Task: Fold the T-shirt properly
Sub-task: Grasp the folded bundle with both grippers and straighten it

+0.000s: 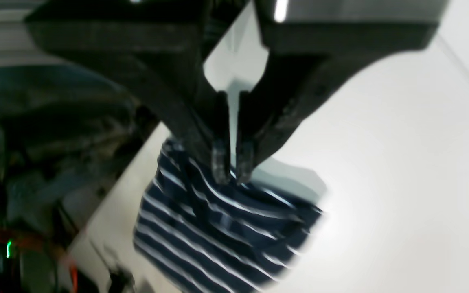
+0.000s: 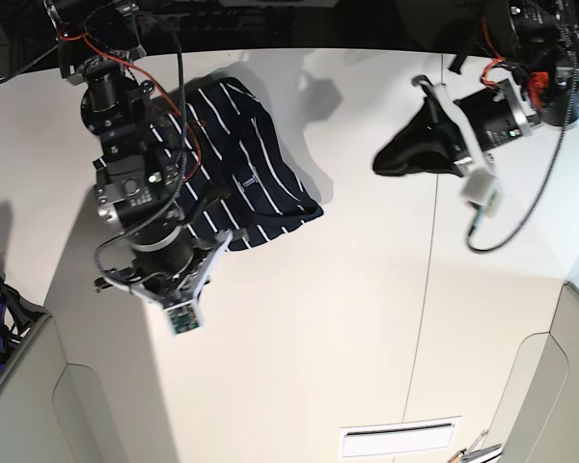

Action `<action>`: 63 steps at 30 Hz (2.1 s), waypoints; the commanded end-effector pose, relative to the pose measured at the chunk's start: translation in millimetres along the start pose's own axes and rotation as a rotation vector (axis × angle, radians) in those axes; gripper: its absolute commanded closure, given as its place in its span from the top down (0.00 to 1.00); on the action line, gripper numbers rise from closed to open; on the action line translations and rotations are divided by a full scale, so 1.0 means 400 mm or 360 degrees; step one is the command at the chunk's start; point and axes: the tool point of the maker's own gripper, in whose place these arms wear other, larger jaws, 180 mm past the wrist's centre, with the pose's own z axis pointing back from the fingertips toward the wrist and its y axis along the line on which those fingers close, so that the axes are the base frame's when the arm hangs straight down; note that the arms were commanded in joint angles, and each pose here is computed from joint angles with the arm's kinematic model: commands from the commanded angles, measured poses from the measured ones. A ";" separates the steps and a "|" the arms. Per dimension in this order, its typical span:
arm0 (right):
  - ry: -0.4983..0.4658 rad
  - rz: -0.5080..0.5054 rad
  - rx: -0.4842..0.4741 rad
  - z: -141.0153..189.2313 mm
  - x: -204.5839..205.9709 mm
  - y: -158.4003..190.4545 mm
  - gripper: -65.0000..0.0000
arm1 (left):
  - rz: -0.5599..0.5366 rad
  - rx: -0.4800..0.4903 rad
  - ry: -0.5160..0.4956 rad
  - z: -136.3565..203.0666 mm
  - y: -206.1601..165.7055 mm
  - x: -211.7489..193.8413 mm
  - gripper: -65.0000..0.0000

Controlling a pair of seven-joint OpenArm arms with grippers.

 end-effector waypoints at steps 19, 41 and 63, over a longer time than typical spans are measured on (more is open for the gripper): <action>-0.0016 -0.0302 0.0464 -0.099 -0.048 -0.116 0.00 | -0.0179 -0.0179 0.0145 -0.252 -0.176 -0.131 0.05; 0.0294 -0.0480 0.0795 -0.196 -0.181 -0.045 0.00 | -0.0100 0.0026 0.0202 -0.347 0.006 -0.129 0.05; 0.0134 -0.0668 0.0882 -0.064 -0.208 -0.076 0.00 | -0.0248 0.0121 -0.0004 -0.186 0.109 0.056 0.03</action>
